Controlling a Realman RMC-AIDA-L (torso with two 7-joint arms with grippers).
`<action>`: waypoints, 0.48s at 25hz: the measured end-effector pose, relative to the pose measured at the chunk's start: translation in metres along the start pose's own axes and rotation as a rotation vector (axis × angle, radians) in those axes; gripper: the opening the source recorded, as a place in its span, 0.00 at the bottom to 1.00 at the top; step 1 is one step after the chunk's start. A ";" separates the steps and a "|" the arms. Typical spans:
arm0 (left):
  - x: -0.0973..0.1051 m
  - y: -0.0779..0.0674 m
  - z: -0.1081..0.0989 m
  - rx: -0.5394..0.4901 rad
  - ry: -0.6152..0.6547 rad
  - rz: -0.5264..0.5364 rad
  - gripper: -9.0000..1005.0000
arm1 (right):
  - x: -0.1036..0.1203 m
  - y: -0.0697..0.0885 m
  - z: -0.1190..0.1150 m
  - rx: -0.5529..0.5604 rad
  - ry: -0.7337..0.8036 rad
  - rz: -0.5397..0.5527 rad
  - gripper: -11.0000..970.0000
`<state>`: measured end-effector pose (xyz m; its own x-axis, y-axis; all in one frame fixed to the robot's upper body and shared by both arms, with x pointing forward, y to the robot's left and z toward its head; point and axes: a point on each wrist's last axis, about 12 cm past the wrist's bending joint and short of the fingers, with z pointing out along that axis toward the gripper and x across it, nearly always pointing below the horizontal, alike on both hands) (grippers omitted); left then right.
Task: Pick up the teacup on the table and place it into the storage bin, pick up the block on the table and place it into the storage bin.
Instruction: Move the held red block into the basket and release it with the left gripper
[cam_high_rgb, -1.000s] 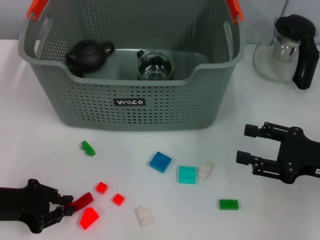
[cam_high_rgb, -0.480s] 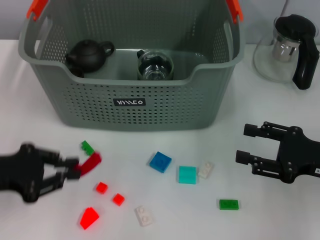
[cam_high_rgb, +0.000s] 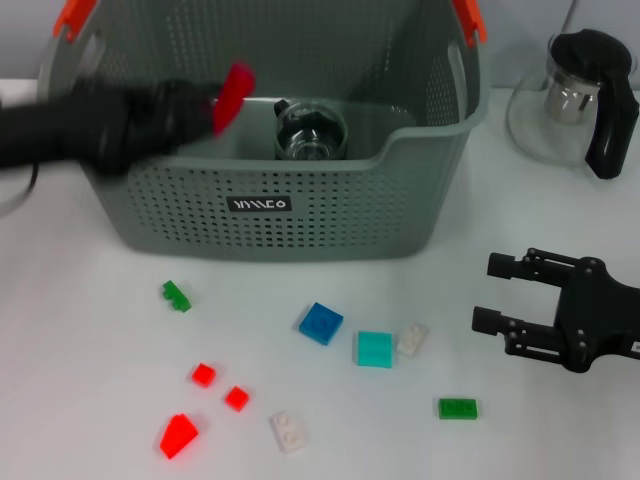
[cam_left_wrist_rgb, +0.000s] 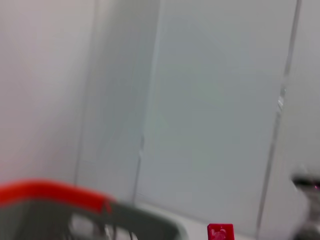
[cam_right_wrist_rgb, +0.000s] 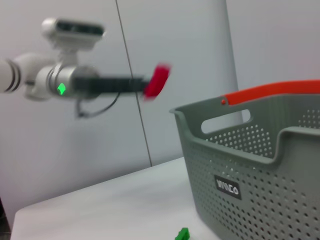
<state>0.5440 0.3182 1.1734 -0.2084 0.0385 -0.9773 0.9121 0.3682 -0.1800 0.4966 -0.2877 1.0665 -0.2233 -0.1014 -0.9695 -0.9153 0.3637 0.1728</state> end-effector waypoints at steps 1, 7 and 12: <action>-0.010 0.006 0.006 -0.007 0.002 -0.018 0.18 | 0.000 0.000 0.001 -0.003 0.002 0.000 0.77; -0.065 0.034 0.052 -0.109 0.185 -0.089 0.18 | -0.001 0.000 0.003 -0.008 0.002 0.004 0.77; -0.090 0.038 0.097 -0.216 0.385 -0.053 0.18 | -0.002 -0.001 0.003 -0.007 0.001 0.002 0.77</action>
<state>0.6319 0.2390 1.2438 -0.4062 0.3429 -0.8470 0.8108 0.5627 -0.1610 0.4989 -0.2848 1.0676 -0.2255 -0.1012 -0.9690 -0.9173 0.3571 0.1761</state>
